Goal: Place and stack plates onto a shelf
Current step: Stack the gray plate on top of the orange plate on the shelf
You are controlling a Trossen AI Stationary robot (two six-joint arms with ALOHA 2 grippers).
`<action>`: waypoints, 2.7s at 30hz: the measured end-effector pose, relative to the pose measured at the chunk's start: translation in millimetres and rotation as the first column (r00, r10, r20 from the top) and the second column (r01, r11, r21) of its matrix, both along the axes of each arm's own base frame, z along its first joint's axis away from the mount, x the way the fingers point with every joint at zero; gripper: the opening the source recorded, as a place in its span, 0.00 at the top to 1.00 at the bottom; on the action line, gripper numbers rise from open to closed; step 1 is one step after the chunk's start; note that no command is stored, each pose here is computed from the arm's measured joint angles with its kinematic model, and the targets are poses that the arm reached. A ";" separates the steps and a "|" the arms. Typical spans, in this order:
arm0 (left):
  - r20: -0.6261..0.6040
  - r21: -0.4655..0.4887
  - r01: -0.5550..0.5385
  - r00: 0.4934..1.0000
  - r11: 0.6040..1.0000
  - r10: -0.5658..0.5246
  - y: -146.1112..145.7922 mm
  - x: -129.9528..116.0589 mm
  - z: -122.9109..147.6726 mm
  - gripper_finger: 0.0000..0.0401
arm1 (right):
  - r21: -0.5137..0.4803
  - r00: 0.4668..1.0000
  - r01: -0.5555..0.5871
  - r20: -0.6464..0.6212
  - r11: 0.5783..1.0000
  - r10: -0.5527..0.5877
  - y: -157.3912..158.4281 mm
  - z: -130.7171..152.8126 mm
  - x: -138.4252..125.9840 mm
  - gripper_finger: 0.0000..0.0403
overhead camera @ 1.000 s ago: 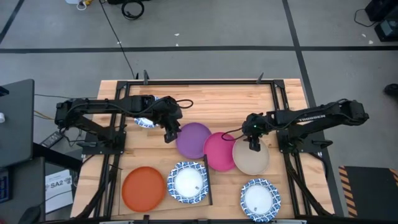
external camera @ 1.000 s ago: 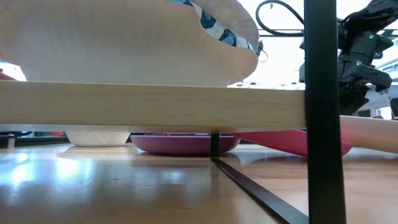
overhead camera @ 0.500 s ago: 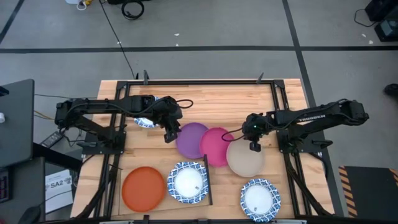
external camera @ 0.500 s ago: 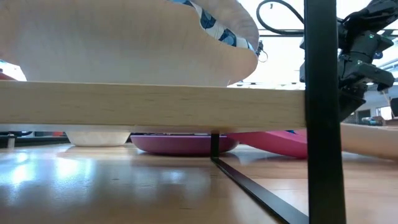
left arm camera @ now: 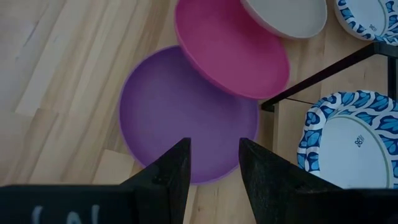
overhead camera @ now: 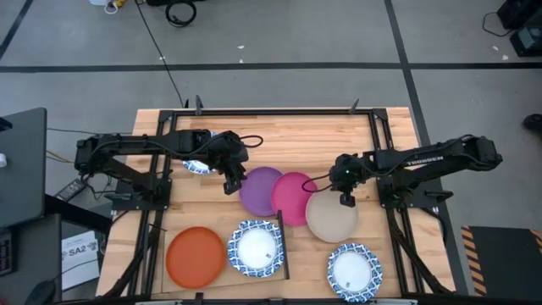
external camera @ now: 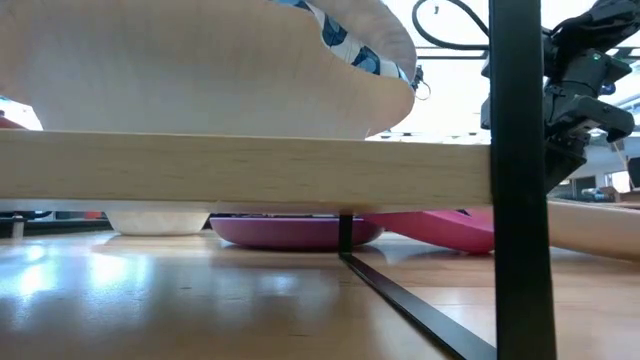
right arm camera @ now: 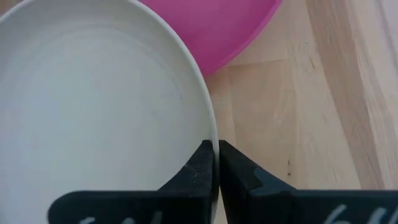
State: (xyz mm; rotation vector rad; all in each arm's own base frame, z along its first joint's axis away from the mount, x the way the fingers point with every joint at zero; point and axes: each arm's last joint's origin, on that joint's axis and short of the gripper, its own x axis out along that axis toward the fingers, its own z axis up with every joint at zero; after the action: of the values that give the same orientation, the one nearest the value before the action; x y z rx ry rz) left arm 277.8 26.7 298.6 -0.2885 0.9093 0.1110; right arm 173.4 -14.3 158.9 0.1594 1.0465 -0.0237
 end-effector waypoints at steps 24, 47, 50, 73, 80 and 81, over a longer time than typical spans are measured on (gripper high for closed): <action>0.015 -0.002 -0.005 1.000 1.000 0.005 0.2 1.1 0.9 0.65 | -0.066 0.970 0.024 0.245 0.998 -0.007 -5.0 83.2 35.2 0.96; 0.378 0.249 -0.339 0.896 0.907 0.231 14.2 22.1 28.5 0.65 | -0.339 0.722 0.634 0.583 0.695 -0.373 -42.0 150.9 45.6 0.96; 0.428 0.363 -0.445 0.860 0.819 0.278 18.8 22.6 34.2 0.65 | -0.326 0.672 0.686 0.627 0.650 -0.395 -46.1 155.5 45.9 0.96; 0.553 0.427 -0.549 0.787 0.718 0.273 28.8 25.9 50.3 0.65 | -0.088 0.402 0.801 0.813 0.592 -0.423 -52.7 179.8 50.5 0.96; 0.553 0.427 -0.548 0.787 0.719 0.272 28.6 25.9 50.3 0.65 | -0.088 0.400 0.802 0.814 0.591 -0.422 -52.8 180.1 50.5 0.96; 0.554 0.426 -0.549 0.787 0.719 0.272 28.6 26.0 50.4 0.65 | -0.086 0.399 0.802 0.814 0.591 -0.423 -52.8 180.1 50.5 0.96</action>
State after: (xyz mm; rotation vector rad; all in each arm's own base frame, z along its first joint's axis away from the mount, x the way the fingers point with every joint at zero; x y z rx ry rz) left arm 303.8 55.3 349.0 0.0541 0.2833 0.7139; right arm 223.9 -67.0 339.0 0.0990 0.0597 -0.8893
